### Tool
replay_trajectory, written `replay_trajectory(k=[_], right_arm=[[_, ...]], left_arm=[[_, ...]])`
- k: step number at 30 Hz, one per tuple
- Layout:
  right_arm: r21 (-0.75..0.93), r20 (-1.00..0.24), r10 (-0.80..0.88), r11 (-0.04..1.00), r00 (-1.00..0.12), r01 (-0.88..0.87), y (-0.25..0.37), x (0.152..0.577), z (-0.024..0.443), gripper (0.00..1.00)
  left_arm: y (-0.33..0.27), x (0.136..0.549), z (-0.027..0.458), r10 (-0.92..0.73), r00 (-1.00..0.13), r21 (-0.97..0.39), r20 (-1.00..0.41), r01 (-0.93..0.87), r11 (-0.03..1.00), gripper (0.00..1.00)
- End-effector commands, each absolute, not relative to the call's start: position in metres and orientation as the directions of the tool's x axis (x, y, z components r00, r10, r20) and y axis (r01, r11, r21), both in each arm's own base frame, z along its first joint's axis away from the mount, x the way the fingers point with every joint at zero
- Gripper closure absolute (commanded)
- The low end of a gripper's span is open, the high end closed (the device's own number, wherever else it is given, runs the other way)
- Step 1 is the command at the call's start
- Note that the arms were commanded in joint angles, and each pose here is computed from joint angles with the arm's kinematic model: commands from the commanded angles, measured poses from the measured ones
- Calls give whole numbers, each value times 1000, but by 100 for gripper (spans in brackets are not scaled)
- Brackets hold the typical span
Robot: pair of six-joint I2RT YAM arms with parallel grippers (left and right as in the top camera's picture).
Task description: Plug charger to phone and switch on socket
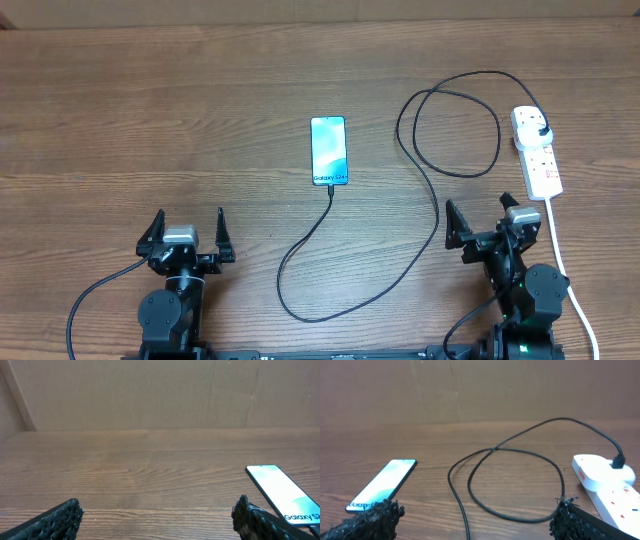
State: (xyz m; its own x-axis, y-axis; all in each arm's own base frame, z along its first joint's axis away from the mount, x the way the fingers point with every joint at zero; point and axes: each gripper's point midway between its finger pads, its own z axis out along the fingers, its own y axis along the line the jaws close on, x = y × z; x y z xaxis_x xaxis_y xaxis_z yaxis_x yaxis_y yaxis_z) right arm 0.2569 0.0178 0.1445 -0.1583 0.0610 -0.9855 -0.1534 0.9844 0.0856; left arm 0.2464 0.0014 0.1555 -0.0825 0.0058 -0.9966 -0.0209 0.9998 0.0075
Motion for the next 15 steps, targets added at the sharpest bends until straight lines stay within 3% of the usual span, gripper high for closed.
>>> replay_trajectory(k=[1,9,15], right_arm=[[74,-986,52,987,-157,-143,17,253,141,0],[36,-999,35,989,-10,-140,16,244,174,0],[36,-999,35,990,-9,-136,15,244,174,0]], left_arm=[[2,246,157,-2,-73,0,-997,-20,1000,0],[2,246,157,-2,-73,0,-997,-20,1000,0],[2,246,157,-2,-73,0,-997,-20,1000,1]])
